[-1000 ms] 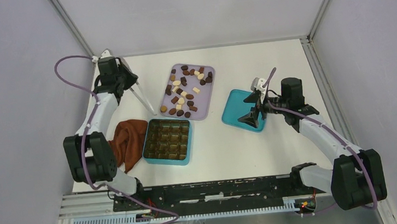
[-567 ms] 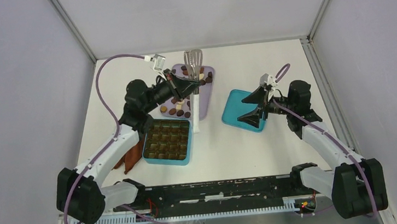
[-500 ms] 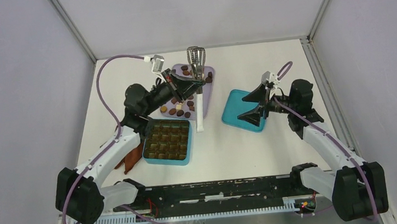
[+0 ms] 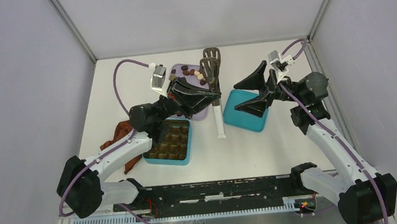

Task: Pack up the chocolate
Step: Adjust the clamp.

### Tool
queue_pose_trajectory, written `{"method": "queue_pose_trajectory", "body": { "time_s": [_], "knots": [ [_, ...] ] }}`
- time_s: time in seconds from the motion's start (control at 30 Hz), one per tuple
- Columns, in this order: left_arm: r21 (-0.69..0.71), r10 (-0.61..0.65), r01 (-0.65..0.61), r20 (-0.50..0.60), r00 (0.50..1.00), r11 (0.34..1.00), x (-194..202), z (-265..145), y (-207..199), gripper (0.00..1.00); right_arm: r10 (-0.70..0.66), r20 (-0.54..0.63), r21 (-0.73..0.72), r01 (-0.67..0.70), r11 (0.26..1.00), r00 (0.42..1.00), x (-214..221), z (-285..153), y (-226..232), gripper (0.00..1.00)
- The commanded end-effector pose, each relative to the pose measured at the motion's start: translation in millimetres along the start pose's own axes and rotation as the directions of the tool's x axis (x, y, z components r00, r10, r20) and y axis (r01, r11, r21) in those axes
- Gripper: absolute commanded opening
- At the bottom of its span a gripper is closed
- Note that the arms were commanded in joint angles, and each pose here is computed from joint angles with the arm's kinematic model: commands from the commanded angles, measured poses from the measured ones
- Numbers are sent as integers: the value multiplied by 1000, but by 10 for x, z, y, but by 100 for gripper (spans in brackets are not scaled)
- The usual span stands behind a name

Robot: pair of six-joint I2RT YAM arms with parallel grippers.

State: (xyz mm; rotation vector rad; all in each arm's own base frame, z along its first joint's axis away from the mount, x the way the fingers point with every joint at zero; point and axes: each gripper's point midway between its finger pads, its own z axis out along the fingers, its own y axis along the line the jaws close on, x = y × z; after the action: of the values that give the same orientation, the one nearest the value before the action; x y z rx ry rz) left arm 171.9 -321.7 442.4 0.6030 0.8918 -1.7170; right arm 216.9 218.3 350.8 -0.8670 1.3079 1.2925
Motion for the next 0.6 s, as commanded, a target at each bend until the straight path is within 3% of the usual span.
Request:
{"method": "queue_pose_trajectory", "body": {
  "time_s": [0.0, 0.33, 0.57],
  "knots": [
    [158, 57, -67, 66, 996, 985, -134, 192, -405, 2, 1, 44, -56, 1, 998, 999, -292, 78, 265, 98],
    [94, 143, -142, -5, 990, 985, 76, 317, -316, 2, 37, 34, -81, -35, 996, 999, -178, 90, 453, 96],
    [78, 168, -165, -32, 985, 983, 191, 411, -318, 2, 101, 51, -40, -99, 994, 994, -105, 166, 335, 89]
  ]
}}
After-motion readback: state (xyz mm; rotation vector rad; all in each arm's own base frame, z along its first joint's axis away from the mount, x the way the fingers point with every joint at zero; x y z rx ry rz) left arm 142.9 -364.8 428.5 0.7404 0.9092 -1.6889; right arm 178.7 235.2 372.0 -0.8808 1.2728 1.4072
